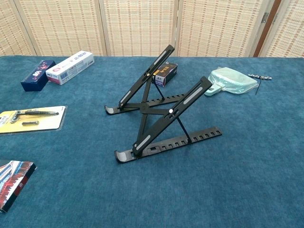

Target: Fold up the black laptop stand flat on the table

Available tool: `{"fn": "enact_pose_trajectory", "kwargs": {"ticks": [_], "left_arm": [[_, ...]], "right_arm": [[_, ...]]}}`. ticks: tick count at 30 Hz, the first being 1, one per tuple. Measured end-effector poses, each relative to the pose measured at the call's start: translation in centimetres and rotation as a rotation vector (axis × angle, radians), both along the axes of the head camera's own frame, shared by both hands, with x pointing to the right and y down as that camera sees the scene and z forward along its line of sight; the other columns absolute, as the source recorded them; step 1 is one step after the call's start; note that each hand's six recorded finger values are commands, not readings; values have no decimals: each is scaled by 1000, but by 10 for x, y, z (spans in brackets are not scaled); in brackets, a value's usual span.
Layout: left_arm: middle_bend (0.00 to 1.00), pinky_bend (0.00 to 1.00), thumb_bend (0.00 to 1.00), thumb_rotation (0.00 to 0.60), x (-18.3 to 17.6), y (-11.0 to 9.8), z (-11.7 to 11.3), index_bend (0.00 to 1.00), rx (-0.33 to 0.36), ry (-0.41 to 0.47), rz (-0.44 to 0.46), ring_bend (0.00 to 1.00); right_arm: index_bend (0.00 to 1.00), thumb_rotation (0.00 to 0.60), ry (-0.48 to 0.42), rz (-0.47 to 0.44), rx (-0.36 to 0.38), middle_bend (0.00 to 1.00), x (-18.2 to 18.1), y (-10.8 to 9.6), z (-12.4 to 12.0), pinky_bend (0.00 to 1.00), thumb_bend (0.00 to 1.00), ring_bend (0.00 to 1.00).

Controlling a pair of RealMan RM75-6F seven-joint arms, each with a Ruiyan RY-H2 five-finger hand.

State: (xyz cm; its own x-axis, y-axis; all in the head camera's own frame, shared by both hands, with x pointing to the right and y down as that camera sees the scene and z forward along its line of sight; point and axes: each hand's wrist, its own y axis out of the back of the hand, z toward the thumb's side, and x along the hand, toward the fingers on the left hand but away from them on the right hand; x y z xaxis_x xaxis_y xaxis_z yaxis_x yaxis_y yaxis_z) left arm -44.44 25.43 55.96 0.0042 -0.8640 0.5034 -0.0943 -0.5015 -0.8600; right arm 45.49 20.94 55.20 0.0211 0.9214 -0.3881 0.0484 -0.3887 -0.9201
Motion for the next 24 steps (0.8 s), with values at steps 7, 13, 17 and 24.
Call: {"fn": "enact_pose_trajectory", "kwargs": {"ticks": [7,13,17,24], "left_arm": [[81,31,268,600,4,-1,-1,0,6,2,5,93],[81,31,268,600,5,-3,0,0,4,4,6,93],[81,31,268,600,7,-3,1,0,-1,6,11,93],[81,31,268,600,8,-1,1,0,-6,7,14,93]], "right_arm": [[0,600,-8,-5,-7,115,0,-3,2,297,136,105],[0,600,-53,-23,-15,115,-8,-7,0,297,136,104],[0,600,-133,-29,-39,115,-18,-11,0,297,136,105],[0,600,-346,-57,-156,104,-46,-28,6,277,135,70]]}}
